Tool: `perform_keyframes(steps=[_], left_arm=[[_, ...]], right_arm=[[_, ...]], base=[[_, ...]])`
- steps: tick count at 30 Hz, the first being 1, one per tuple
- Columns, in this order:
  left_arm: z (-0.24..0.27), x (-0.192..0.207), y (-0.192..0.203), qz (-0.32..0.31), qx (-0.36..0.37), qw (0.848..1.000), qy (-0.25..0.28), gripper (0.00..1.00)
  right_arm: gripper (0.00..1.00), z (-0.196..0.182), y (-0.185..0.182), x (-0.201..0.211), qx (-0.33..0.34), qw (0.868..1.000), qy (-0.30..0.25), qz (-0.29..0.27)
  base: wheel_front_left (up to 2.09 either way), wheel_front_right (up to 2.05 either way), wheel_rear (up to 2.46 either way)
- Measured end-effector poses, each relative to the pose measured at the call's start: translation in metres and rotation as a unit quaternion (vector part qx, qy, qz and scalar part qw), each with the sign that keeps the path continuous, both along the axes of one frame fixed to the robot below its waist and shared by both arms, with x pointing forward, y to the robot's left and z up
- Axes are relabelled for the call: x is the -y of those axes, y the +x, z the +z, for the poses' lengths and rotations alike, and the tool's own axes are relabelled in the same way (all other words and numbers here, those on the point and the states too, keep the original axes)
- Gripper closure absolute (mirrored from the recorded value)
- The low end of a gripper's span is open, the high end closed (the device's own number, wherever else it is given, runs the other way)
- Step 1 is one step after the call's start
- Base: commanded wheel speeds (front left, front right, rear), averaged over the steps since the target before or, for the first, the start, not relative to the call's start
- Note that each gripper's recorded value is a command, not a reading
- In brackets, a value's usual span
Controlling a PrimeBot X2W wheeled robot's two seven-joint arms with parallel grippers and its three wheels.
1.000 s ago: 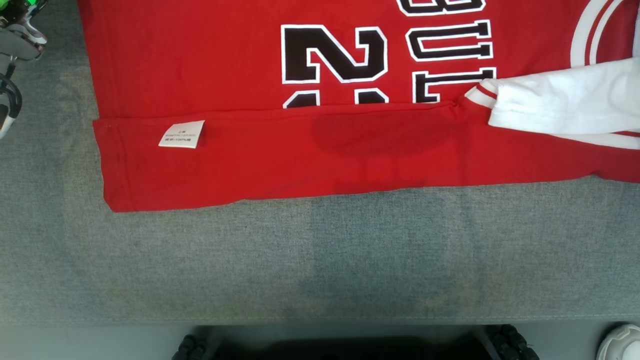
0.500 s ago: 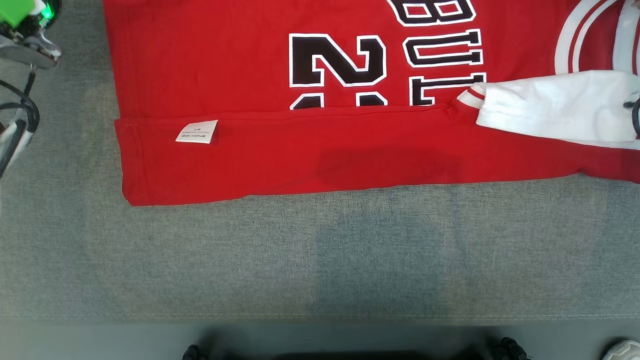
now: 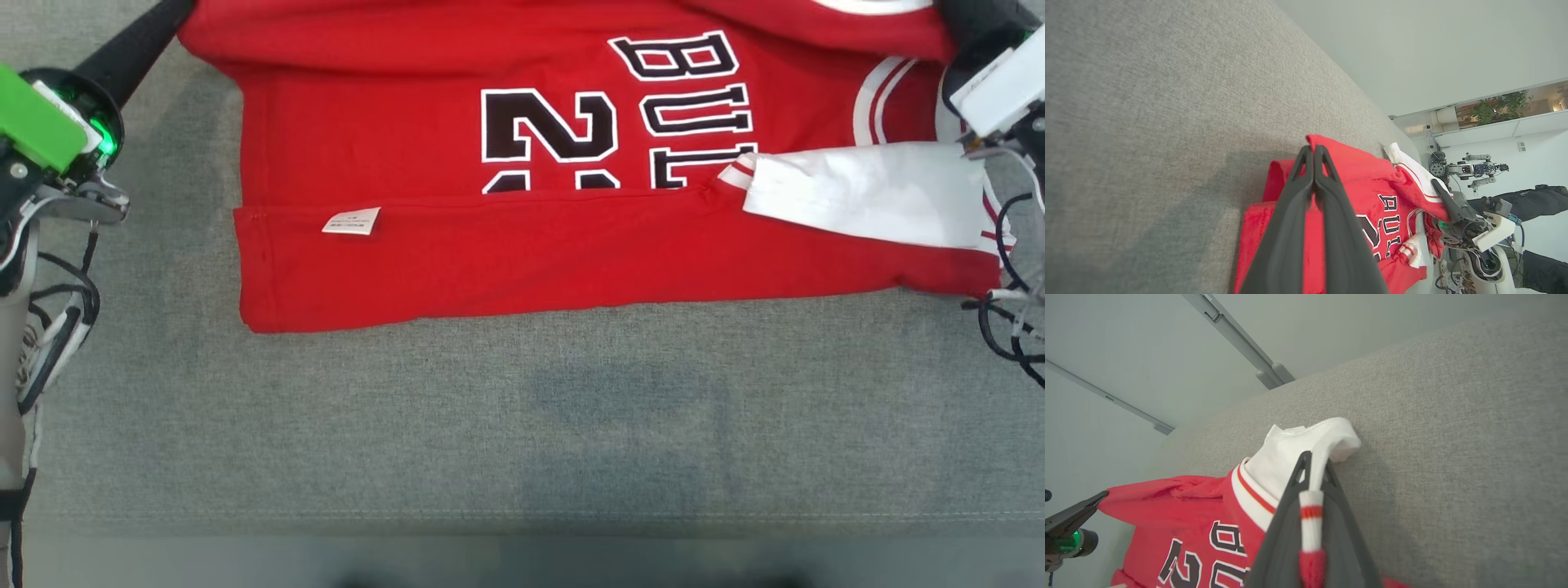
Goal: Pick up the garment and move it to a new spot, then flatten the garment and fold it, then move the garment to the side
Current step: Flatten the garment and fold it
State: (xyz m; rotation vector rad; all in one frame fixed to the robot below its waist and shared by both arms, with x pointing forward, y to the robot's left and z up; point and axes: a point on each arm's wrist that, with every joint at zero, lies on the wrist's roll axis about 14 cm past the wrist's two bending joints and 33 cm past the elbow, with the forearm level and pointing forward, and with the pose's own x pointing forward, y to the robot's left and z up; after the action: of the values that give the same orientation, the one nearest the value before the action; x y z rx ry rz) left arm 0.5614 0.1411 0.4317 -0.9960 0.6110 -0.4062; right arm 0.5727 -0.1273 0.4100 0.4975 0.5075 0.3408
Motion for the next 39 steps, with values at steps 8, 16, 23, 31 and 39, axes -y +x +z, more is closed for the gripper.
perform_keyframes(steps=[8,16,23,31,39], left_arm=[[0.009,-0.005,-0.023,0.016,0.0,1.0,-0.016,1.0],[0.007,0.006,-0.056,0.007,-0.011,0.999,-0.034,1.0],[-0.002,0.016,-0.079,-0.002,-0.028,0.999,-0.046,1.0],[-0.006,0.018,-0.093,-0.002,-0.035,0.998,-0.05,1.0],[-0.005,0.02,-0.105,-0.004,-0.036,0.998,-0.053,1.0]], right_arm=[[1.0,0.015,-0.02,0.005,0.006,1.0,0.009,-0.008],[1.0,0.029,-0.039,0.018,0.018,1.0,0.011,-0.019],[1.0,0.028,-0.05,0.02,0.014,1.0,0.016,-0.021],[1.0,0.017,-0.063,0.019,-0.003,1.0,0.018,-0.019],[1.0,0.02,-0.069,0.023,0.006,1.0,0.015,-0.026]], base=[[0.0,0.0,0.0],[0.0,0.0,0.0],[0.0,0.0,0.0],[0.0,0.0,0.0],[0.0,0.0,0.0]])
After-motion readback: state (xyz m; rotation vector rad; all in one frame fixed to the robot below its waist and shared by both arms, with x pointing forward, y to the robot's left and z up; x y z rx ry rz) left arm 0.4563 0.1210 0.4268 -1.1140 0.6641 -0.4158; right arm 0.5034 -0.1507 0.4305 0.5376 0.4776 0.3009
